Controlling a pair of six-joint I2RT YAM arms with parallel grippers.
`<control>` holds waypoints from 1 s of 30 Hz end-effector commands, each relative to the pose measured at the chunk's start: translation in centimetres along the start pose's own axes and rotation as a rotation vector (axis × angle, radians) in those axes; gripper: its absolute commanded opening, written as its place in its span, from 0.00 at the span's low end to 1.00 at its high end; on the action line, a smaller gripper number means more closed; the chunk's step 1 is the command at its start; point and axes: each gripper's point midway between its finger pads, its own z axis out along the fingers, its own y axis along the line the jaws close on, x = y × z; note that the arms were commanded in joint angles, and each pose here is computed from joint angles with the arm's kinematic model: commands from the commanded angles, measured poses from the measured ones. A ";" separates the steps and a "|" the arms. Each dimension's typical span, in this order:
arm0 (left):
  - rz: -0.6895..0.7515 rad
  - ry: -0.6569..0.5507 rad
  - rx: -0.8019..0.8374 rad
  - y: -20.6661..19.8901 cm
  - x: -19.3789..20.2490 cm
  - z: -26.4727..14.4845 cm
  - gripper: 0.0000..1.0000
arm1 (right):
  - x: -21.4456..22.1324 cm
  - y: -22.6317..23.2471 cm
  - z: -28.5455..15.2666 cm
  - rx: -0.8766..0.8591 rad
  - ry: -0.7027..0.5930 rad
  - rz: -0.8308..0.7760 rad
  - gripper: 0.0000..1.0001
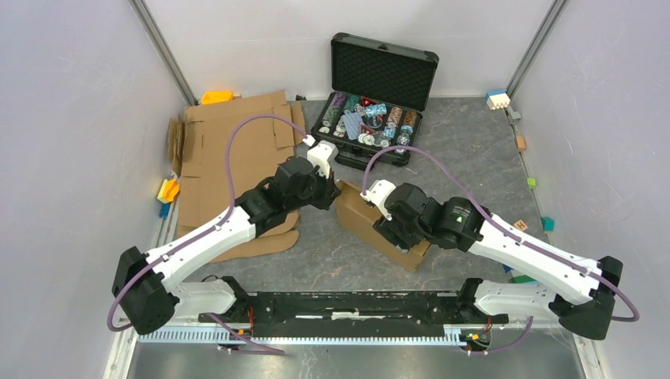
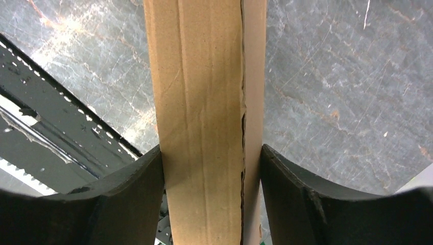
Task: Fold the paper box
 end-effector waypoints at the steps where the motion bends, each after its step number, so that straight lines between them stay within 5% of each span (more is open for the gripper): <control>1: -0.039 0.095 -0.113 2.2 3.5 -0.7 0.24 | -3.9 0.2 1.5 -0.003 -0.098 -0.035 0.59; 8: -0.134 -0.008 -0.281 6.5 2.1 -2.8 0.48 | -7.9 0.5 4.3 0.002 -0.148 -0.127 0.54; 14: -0.235 -0.065 -0.325 9.7 3.0 -3.5 0.63 | -10.3 0.1 5.6 -0.029 -0.195 -0.188 0.61; 22: -0.300 -0.117 -0.210 10.2 1.7 -2.3 0.65 | -11.3 -1.8 5.6 -0.050 -0.192 -0.152 0.98; 30: -0.294 -0.093 -0.197 10.1 1.8 -1.8 0.63 | -9.8 -3.0 3.0 0.005 -0.196 -0.037 0.98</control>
